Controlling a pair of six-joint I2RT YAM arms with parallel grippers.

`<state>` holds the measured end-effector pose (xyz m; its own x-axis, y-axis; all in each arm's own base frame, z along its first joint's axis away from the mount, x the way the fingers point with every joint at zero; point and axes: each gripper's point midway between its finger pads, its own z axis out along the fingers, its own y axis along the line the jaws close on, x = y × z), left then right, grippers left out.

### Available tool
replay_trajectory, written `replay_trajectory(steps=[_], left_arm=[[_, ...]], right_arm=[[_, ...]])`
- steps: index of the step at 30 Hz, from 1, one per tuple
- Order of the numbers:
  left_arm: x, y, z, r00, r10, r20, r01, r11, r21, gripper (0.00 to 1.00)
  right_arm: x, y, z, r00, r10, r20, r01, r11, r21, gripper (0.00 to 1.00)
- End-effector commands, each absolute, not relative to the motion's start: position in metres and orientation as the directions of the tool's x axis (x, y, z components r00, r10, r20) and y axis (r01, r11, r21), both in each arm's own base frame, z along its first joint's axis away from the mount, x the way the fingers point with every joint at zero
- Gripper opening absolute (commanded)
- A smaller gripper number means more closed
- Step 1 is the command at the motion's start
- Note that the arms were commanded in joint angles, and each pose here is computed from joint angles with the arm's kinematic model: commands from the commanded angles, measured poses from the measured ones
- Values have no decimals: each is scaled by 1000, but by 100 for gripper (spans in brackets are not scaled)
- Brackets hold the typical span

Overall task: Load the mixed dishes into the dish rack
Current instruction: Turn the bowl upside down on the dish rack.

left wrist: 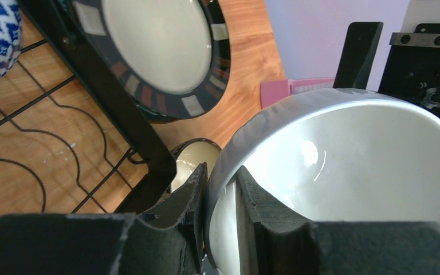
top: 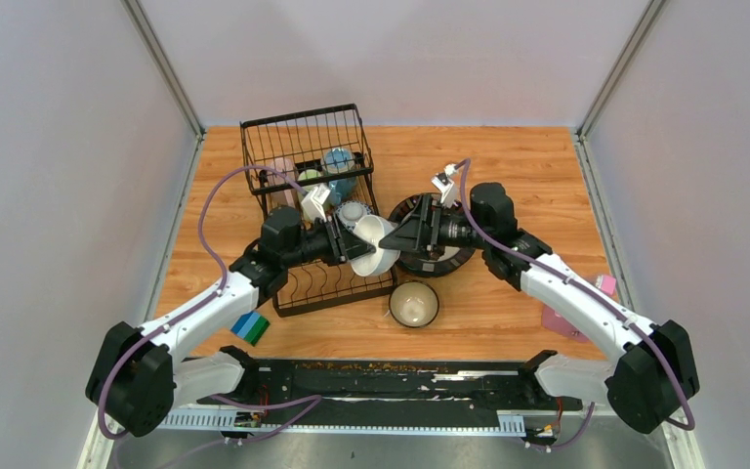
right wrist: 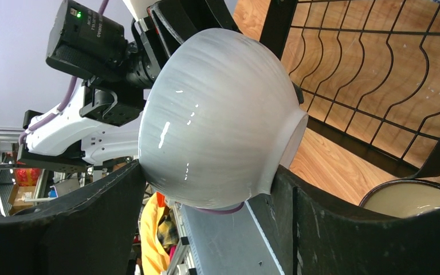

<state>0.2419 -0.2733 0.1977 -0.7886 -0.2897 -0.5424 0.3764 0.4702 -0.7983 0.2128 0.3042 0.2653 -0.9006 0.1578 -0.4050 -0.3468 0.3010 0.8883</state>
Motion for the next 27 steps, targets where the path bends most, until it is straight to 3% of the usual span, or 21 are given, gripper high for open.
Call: replay_trajectory(steps=[1,11,27], left_arm=[[245,-276,224,-733,-288,-616,455,465,-759,31],[245,-262,206,-731,-282,-621,404,554,-728,42],[248,-225,181,-711,-265,-651,292,731,-617,51]], right_arm=[[216,313,284,-891,171,-421,-370,266,890,48],[224,316,268,-903,173,-393,-332,300,894,48],[234,319,242,-913,173,-369,-286,373,882,47]])
